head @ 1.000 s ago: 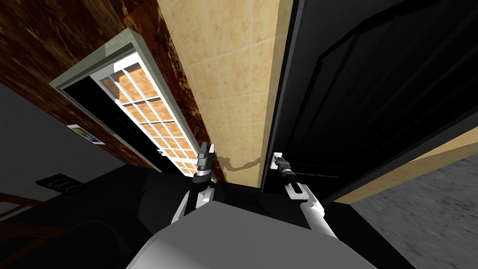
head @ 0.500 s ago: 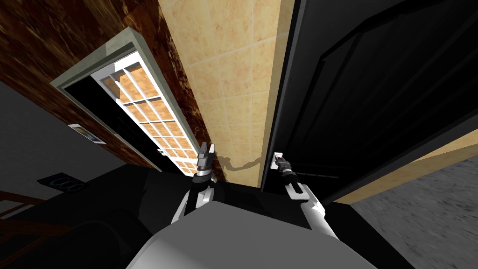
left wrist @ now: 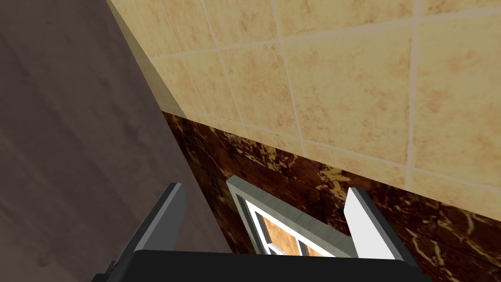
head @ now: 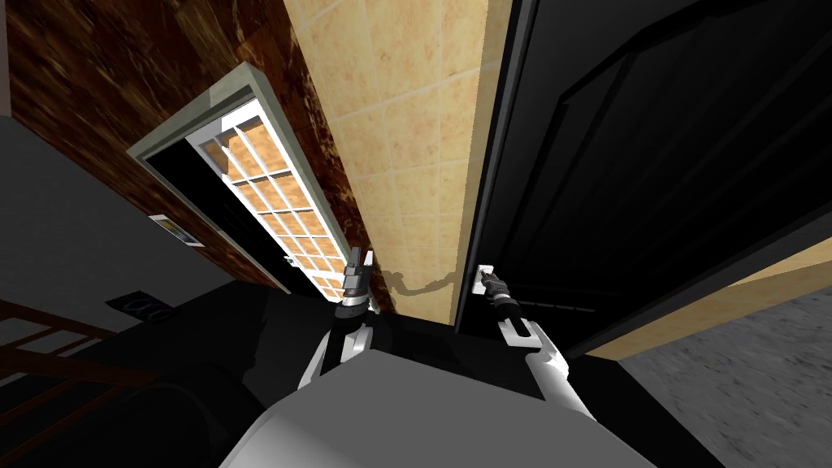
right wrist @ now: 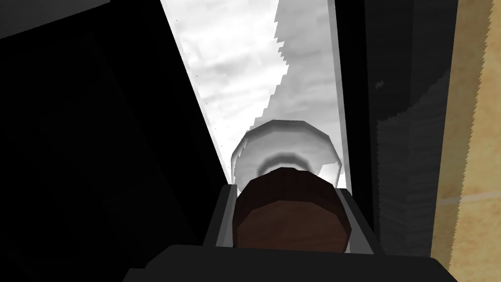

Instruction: Pull the door open

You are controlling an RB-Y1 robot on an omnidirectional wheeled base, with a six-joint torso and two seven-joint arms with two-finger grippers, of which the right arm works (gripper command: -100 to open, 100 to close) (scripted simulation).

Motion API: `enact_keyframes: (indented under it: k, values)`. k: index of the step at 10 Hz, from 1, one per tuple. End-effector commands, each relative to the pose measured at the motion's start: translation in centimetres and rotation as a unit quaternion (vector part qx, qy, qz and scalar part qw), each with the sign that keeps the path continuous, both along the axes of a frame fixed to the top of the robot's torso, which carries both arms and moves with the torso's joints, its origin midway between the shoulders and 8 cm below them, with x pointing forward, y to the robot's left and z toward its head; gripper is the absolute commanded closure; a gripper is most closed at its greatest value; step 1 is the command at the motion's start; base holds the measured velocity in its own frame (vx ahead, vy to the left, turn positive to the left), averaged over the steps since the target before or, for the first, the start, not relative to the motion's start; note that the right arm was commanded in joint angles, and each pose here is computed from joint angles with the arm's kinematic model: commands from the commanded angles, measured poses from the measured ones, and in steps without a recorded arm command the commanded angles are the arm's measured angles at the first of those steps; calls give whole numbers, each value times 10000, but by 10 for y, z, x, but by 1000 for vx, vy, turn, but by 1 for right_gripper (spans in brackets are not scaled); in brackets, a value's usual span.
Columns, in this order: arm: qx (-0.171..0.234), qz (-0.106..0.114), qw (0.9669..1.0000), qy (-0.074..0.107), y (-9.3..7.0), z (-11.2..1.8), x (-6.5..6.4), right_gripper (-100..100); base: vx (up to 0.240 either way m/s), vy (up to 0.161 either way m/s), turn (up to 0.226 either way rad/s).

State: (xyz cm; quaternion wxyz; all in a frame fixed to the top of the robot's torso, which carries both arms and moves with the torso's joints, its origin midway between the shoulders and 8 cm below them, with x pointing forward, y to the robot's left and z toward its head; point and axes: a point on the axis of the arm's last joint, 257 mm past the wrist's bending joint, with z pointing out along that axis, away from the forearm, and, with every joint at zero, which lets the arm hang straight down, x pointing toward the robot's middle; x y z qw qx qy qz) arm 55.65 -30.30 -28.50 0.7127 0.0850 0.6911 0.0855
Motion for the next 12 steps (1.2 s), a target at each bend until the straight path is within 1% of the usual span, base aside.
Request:
enact_keyframes:
  k: [1, 3, 4, 6, 7, 8, 9, 10, 11, 12]
  values:
    - [240, 48, 9997, -6, 7, -2, 0, 100, -37, -15, 35]
    - [748, 35, 9972, -61, 4, 2, -1, 100, -45, -10, 73]
    - [793, 37, 9968, -61, 4, 2, -1, 100, -41, -13, 31]
    - [1367, 22, 9905, -129, 1, 5, -1, 100, -49, -16, 91]
    - [1430, 25, 9896, -129, 1, 5, -1, 100, -39, -22, 34]
    - [1729, 19, 9848, -163, 0, 7, -1, 100, -42, -17, 51]
    - [1747, 20, 9845, -163, 0, 7, -1, 100, -34, -12, 29]
    - [2073, 15, 9781, -201, -2, 8, -2, 100, -43, -18, 81]
    - [2080, 16, 9779, -201, -2, 8, -2, 100, -36, -17, 34]
    - [2416, 11, 9701, -240, -4, 10, -2, 100, -48, -17, 85]
